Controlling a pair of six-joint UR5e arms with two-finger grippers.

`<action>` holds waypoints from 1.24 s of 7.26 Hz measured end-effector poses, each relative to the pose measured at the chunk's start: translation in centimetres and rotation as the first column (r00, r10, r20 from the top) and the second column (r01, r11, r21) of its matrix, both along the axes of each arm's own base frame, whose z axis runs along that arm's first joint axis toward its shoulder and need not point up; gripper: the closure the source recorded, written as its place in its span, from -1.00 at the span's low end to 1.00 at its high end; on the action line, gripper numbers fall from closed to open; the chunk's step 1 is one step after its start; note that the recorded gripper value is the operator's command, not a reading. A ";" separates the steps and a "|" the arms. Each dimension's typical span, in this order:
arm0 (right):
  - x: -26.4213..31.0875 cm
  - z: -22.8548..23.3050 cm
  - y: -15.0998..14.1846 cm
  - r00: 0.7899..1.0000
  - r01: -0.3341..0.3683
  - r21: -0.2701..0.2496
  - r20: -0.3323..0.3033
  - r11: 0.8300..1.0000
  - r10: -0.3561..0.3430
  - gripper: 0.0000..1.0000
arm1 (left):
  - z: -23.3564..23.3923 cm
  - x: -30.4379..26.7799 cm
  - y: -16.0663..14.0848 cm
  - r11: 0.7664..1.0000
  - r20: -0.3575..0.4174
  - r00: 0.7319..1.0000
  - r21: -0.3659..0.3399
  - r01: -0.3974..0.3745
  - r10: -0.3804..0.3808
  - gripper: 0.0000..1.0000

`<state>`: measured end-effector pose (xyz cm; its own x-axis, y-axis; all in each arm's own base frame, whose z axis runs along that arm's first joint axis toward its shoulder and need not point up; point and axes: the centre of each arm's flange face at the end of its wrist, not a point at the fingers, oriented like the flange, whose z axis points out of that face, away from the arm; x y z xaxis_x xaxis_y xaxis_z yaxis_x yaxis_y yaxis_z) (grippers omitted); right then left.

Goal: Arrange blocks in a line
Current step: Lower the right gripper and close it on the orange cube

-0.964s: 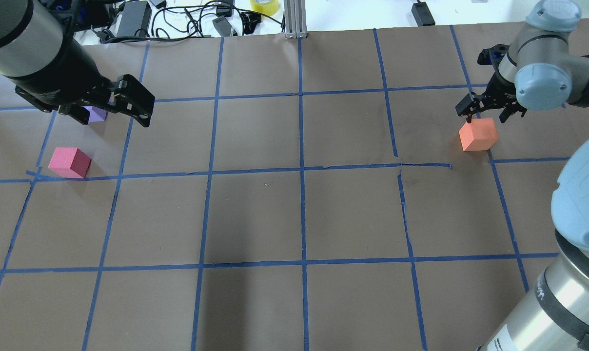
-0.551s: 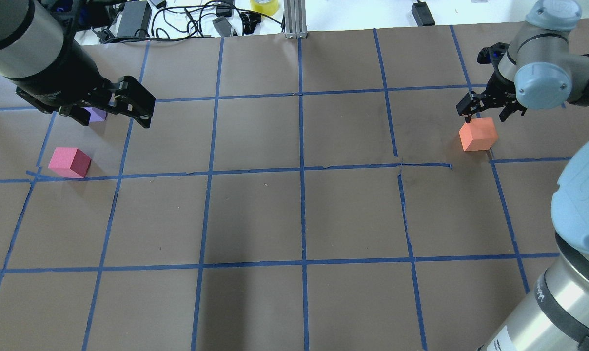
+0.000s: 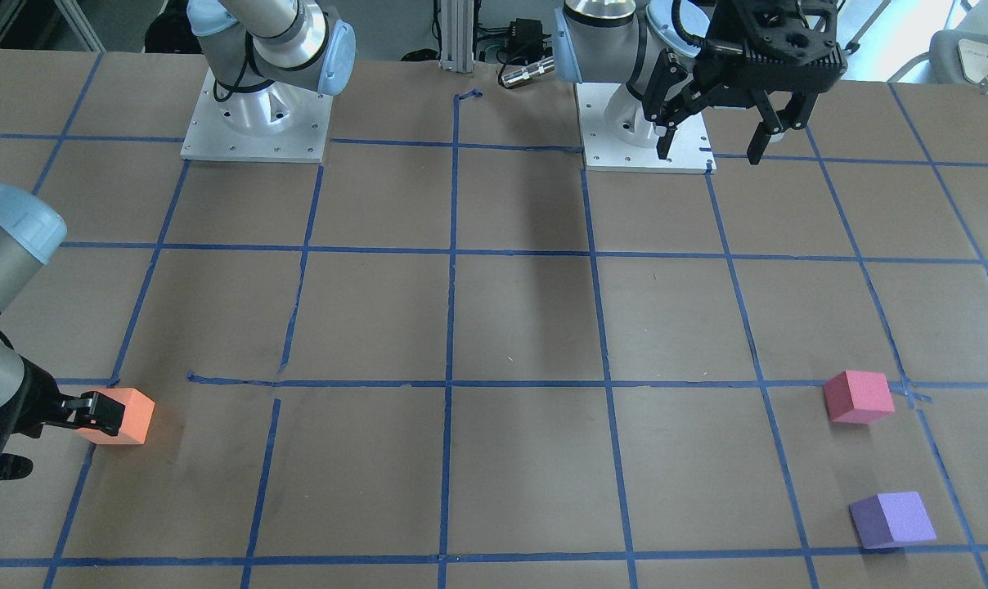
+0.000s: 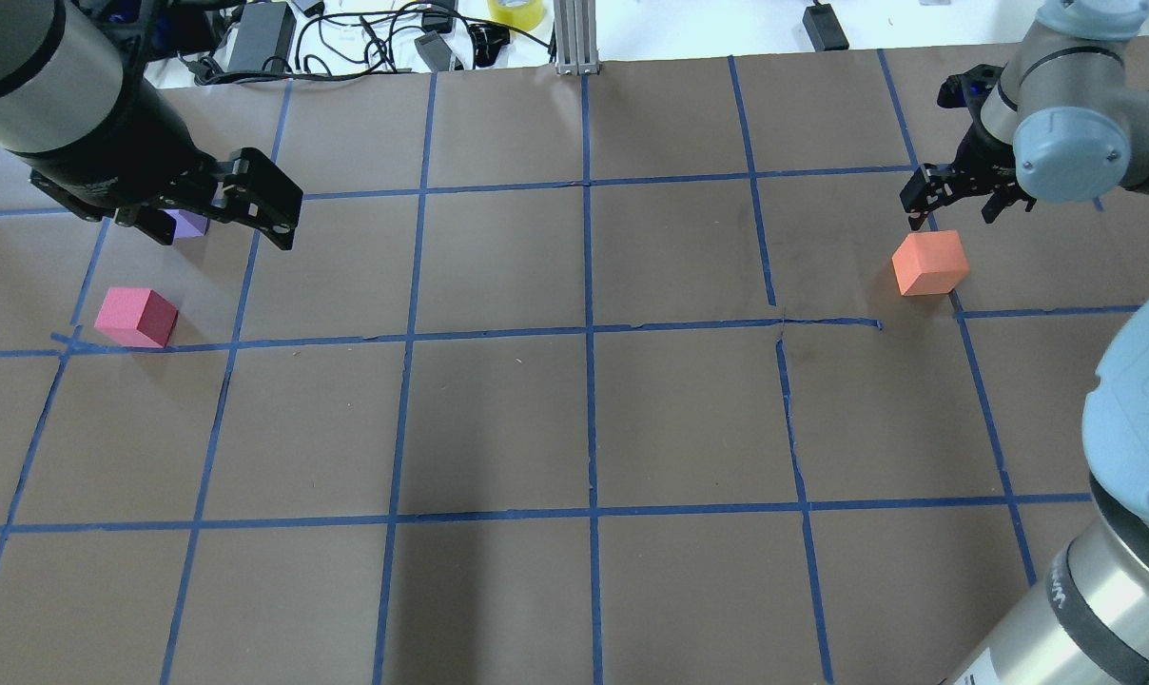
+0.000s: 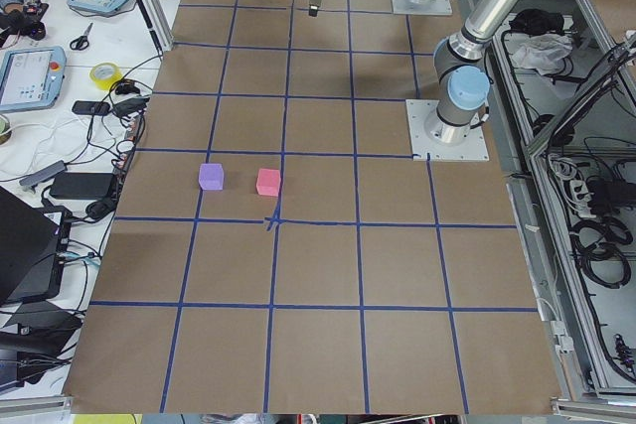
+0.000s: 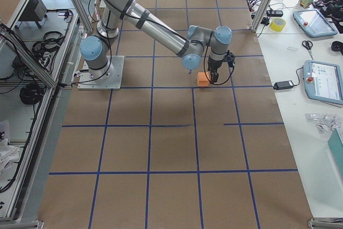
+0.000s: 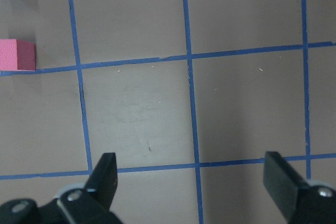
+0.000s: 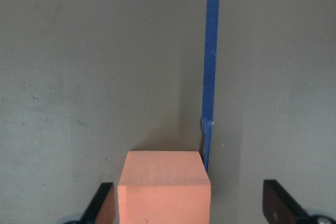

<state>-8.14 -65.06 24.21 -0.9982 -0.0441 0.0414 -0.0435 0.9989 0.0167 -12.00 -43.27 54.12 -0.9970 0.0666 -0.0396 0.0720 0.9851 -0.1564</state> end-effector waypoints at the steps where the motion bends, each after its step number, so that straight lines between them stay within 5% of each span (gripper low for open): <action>1: 0.1 -0.5 0.2 1.000 -0.003 0.022 0.010 1.000 0.003 -1.00 | 0.0 0.0 0.0 1.000 0.001 1.000 0.000 0.000 0.000 -1.00; 5: 0.0 -3.9 0.2 0.999 -0.009 0.085 0.032 0.996 0.006 -0.98 | 0.0 0.0 0.0 1.000 -0.002 1.000 0.000 0.000 0.000 -1.00; 7: 0.0 -5.5 0.1 0.999 -0.009 0.104 0.041 0.995 0.005 0.63 | -0.3 0.0 -0.3 1.000 -0.006 1.000 0.006 -0.002 0.002 -1.00; 8: 0.0 -5.8 0.1 0.999 -0.005 0.109 0.043 0.994 0.001 1.00 | -0.3 -0.1 -0.3 1.000 -0.008 1.000 0.006 -0.001 0.001 -1.00; 9: 0.0 -5.7 0.2 0.999 0.001 0.111 0.042 0.994 -0.005 1.00 | -0.3 -0.1 -0.3 1.000 -0.010 1.000 0.005 0.000 0.000 -1.00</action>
